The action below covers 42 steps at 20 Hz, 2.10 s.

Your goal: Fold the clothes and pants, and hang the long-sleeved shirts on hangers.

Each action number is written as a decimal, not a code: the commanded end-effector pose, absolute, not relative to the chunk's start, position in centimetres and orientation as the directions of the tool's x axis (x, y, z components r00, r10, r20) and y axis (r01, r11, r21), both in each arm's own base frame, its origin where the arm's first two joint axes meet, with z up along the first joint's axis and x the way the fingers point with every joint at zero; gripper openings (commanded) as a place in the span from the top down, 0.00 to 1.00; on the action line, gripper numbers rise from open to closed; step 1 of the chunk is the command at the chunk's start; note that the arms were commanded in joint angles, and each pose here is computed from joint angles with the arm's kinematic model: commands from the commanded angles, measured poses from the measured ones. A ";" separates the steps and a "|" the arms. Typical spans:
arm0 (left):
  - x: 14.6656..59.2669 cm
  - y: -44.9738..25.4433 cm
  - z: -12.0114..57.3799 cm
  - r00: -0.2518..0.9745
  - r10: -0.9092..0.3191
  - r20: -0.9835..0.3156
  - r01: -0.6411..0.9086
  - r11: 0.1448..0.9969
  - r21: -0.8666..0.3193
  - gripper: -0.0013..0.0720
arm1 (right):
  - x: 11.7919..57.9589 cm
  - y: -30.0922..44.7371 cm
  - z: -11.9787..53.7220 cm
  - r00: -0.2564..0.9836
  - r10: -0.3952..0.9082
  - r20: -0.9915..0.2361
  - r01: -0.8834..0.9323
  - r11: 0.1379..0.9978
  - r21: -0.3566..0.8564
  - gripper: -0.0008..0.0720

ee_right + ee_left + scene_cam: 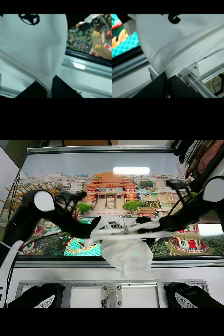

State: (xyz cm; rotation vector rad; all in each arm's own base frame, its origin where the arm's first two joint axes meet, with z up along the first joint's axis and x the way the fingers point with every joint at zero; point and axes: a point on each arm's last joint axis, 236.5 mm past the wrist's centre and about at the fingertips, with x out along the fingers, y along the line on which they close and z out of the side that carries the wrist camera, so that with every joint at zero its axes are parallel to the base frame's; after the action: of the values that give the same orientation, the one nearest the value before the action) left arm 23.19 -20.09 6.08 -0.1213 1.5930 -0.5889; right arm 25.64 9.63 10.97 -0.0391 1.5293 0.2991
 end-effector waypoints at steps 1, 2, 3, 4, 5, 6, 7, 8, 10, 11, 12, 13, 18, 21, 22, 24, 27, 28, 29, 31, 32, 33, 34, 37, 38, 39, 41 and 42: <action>20.5 -22.4 1.6 -0.196 -0.531 -0.824 0.146 0.815 -0.560 0.96 | 23.7 10.4 7.5 -0.092 0.174 -0.980 -0.148 0.971 0.187 0.96; 20.5 -22.6 1.0 -0.201 -0.538 -0.819 0.129 0.814 -0.567 0.96 | 24.3 10.8 7.3 -0.065 0.181 -0.981 -0.139 0.972 0.189 0.96; 20.7 -22.8 0.5 -0.203 -0.541 -0.816 0.117 0.814 -0.569 0.96 | 25.0 11.2 7.3 -0.033 0.190 -0.981 -0.128 0.973 0.193 0.96; 21.0 -22.7 -0.1 -0.202 -0.536 -0.819 0.110 0.819 -0.563 0.96 | 25.9 11.5 7.3 0.004 0.202 -0.979 -0.110 0.974 0.200 0.96; 21.2 -22.8 -0.4 -0.201 -0.537 -0.820 0.103 0.820 -0.562 0.96 | 26.5 11.7 7.4 0.031 0.207 -0.978 -0.097 0.974 0.203 0.96; 21.4 -22.9 -0.6 -0.200 -0.538 -0.819 0.098 0.821 -0.563 0.96 | 27.0 11.9 7.4 0.050 0.213 -0.976 -0.089 0.974 0.208 0.96; 21.4 -23.0 -0.7 -0.204 -0.540 -0.817 0.093 0.820 -0.565 0.96 | 27.1 11.9 7.4 0.058 0.215 -0.975 -0.089 0.974 0.210 0.96; 21.4 -23.2 -0.6 -0.207 -0.548 -0.810 0.095 0.813 -0.575 0.96 | 27.2 11.9 7.4 0.061 0.216 -0.974 -0.089 0.974 0.210 0.96; 21.1 -23.6 -0.3 -0.217 -0.566 -0.796 0.131 0.791 -0.598 0.96 | 27.2 11.9 7.4 0.060 0.216 -0.975 -0.090 0.974 0.210 0.96; 21.0 -23.7 -0.2 -0.222 -0.570 -0.791 0.157 0.780 -0.606 0.96 | 27.2 11.9 7.4 0.060 0.216 -0.975 -0.089 0.974 0.210 0.96; 21.0 -23.8 -0.1 -0.221 -0.572 -0.790 0.166 0.776 -0.608 0.66 | 27.2 11.9 7.4 0.060 0.216 -0.975 -0.089 0.974 0.210 0.96; 21.1 -23.8 -0.1 -0.219 -0.572 -0.790 0.167 0.776 -0.608 0.25 | 27.2 11.9 7.4 0.060 0.216 -0.975 -0.090 0.974 0.210 0.96; 25.4 -22.4 4.3 -0.109 -0.606 -0.788 0.214 0.760 -0.614 0.12 | 27.2 11.9 7.4 0.060 0.216 -0.975 -0.090 0.974 0.210 0.96; 31.2 -17.1 7.6 0.084 -0.553 -0.829 0.207 0.823 -0.529 0.12 | 27.2 11.9 7.4 0.060 0.216 -0.975 -0.090 0.974 0.210 0.96; 33.0 -14.3 8.3 0.156 -0.499 -0.852 0.188 0.862 -0.470 0.12 | 27.2 11.9 7.4 0.060 0.216 -0.975 -0.090 0.974 0.210 0.96; 36.5 -7.7 9.8 0.308 -0.349 -0.885 0.114 0.937 -0.330 0.12 | 27.2 11.9 7.4 0.060 0.216 -0.975 -0.090 0.974 0.210 0.96; 39.5 3.0 12.3 0.472 -0.090 -0.877 -0.059 0.989 -0.133 0.12 | 27.2 11.9 7.4 0.060 0.216 -0.975 -0.090 0.974 0.210 0.96; 40.0 6.4 12.9 0.504 -0.002 -0.864 -0.121 0.990 -0.073 0.12 | 27.2 11.9 7.4 0.060 0.216 -0.975 -0.090 0.974 0.210 0.96; 40.3 9.9 13.4 0.524 0.084 -0.848 -0.183 0.983 -0.017 0.12 | 27.2 11.9 7.4 0.060 0.216 -0.975 -0.089 0.974 0.210 0.96; 40.5 15.8 13.3 0.512 0.211 -0.833 -0.287 0.956 0.066 0.12 | 27.2 11.9 7.4 0.060 0.216 -0.975 -0.089 0.974 0.210 0.96; 40.6 18.1 12.7 0.493 0.247 -0.834 -0.324 0.942 0.087 0.12 | 27.2 11.9 7.4 0.060 0.216 -0.975 -0.089 0.974 0.210 0.96; 40.8 20.4 11.5 0.465 0.275 -0.842 -0.358 0.928 0.105 0.12 | 27.2 11.9 7.4 0.060 0.216 -0.975 -0.089 0.974 0.210 0.96; 41.0 22.2 10.2 0.441 0.291 -0.849 -0.383 0.917 0.115 0.12 | 27.2 11.9 7.4 0.060 0.216 -0.975 -0.089 0.974 0.210 0.96; 42.3 27.4 5.5 0.387 0.341 -0.857 -0.430 0.889 0.159 0.12 | 27.2 11.9 7.4 0.060 0.216 -0.975 -0.090 0.974 0.210 0.96; 42.7 28.9 4.0 0.371 0.363 -0.855 -0.433 0.882 0.186 0.12 | 27.2 11.9 7.4 0.060 0.216 -0.975 -0.090 0.974 0.210 0.96; 43.1 30.2 2.4 0.352 0.380 -0.856 -0.431 0.877 0.212 0.12 | 27.2 11.9 7.4 0.060 0.216 -0.975 -0.090 0.974 0.210 0.96; 44.0 32.0 -0.8 0.317 0.399 -0.860 -0.418 0.873 0.251 0.12 | 27.2 11.9 7.4 0.059 0.216 -0.975 -0.089 0.974 0.210 0.96; 44.3 32.7 -2.2 0.296 0.408 -0.863 -0.406 0.872 0.273 0.12 | 27.2 11.9 7.4 0.059 0.216 -0.975 -0.089 0.974 0.210 0.96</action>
State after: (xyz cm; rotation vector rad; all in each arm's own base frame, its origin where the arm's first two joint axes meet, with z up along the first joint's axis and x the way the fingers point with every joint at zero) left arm 43.45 29.14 1.56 -0.0710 1.1189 0.5002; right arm 27.21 11.90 7.44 0.1032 1.4934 0.2314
